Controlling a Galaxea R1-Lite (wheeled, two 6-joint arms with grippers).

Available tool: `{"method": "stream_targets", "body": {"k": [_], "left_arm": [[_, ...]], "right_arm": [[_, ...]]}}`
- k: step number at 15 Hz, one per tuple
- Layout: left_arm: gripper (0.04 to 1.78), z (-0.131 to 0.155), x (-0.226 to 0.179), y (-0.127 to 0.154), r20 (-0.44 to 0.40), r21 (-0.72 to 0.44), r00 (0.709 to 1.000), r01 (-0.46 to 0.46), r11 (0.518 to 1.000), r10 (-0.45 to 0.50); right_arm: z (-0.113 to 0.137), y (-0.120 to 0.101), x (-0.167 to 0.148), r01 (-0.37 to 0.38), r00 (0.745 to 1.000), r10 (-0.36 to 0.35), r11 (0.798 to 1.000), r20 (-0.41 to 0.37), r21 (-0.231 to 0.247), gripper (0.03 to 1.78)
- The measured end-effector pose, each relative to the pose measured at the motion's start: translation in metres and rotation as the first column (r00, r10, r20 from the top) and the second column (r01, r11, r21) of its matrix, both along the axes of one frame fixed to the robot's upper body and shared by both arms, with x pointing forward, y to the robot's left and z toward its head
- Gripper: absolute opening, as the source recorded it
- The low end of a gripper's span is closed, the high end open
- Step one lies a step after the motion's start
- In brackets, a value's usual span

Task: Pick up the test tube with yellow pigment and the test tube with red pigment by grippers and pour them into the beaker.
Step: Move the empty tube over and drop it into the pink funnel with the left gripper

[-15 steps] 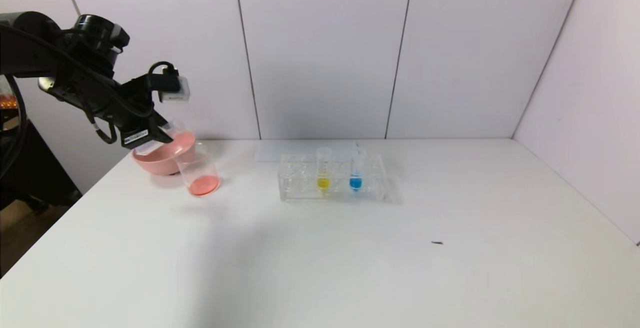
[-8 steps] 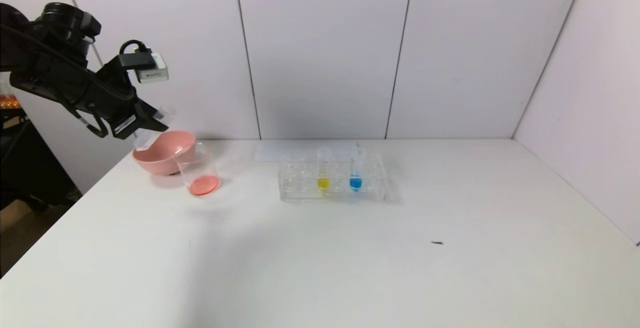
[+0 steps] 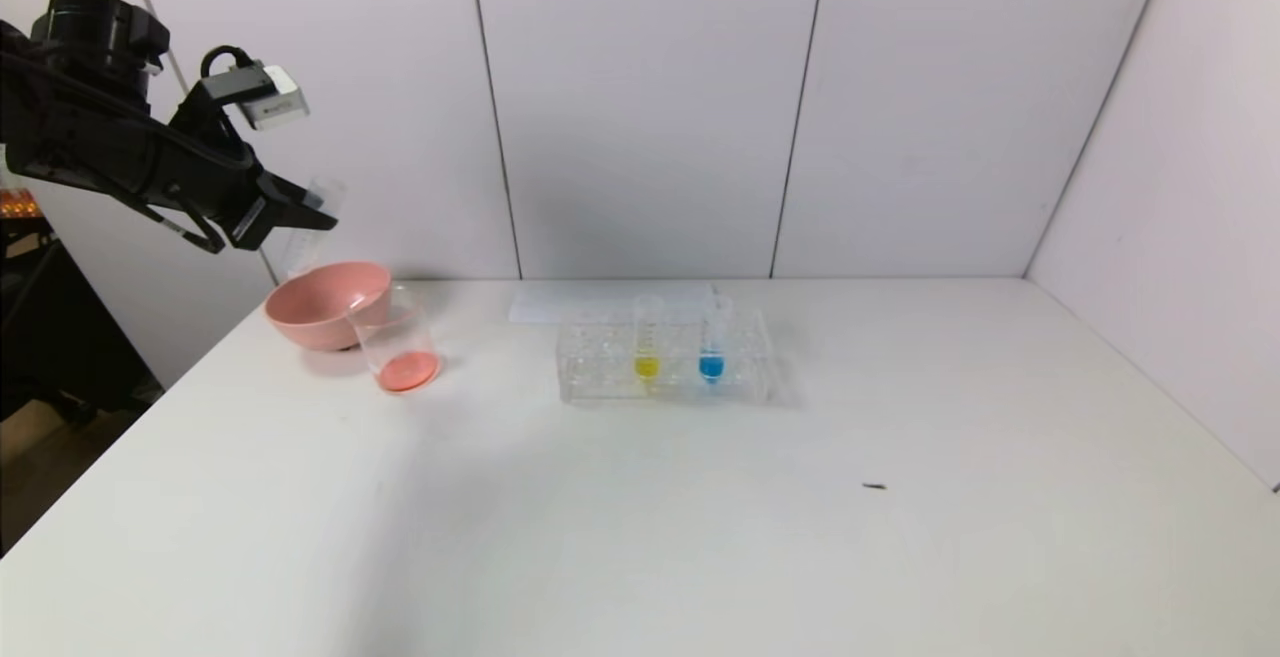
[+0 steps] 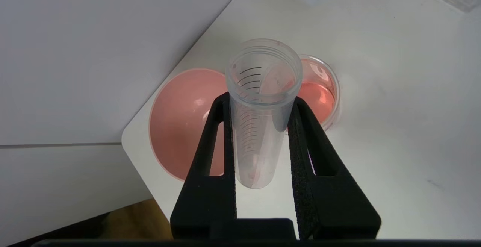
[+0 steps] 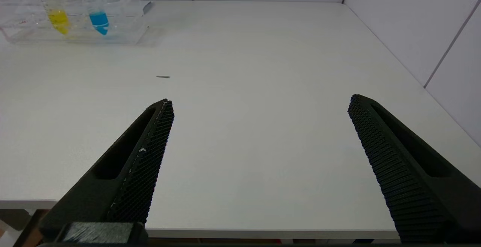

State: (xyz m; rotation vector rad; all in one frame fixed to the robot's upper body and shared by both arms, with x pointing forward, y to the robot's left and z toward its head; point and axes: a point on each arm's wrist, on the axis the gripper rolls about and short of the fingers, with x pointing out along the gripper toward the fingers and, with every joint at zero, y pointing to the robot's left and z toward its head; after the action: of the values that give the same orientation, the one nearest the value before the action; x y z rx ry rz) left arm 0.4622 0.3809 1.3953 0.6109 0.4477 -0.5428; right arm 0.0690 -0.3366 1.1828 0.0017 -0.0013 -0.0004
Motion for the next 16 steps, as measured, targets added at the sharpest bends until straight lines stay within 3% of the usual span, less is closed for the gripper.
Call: {"method": "stream_targets", "body": {"k": [4, 10, 13, 16], "left_arm": [[0.43, 0.002, 0.009, -0.003, 0.015, -0.163, 0.995, -0.097, 0.982, 0.1], [0.43, 0.006, 0.027, -0.002, 0.081, -0.414, 0.968, -0.184, 0.891, 0.237], [0.43, 0.009, 0.034, 0.0, 0.115, -0.527, 0.946, -0.201, 0.826, 0.303], [0.43, 0.003, 0.04, 0.003, 0.117, -0.534, 0.901, -0.298, 0.791, 0.418]], "right_arm": [[0.0, 0.0, 0.0, 0.0, 1.0, 0.0, 1.0, 0.0, 0.0, 1.7], [0.0, 0.0, 0.0, 0.0, 1.0, 0.0, 1.0, 0.0, 0.0, 1.7], [0.0, 0.0, 0.0, 0.0, 1.0, 0.0, 1.0, 0.0, 0.0, 1.7], [0.0, 0.0, 0.0, 0.0, 1.0, 0.0, 1.0, 0.0, 0.0, 1.7]]}}
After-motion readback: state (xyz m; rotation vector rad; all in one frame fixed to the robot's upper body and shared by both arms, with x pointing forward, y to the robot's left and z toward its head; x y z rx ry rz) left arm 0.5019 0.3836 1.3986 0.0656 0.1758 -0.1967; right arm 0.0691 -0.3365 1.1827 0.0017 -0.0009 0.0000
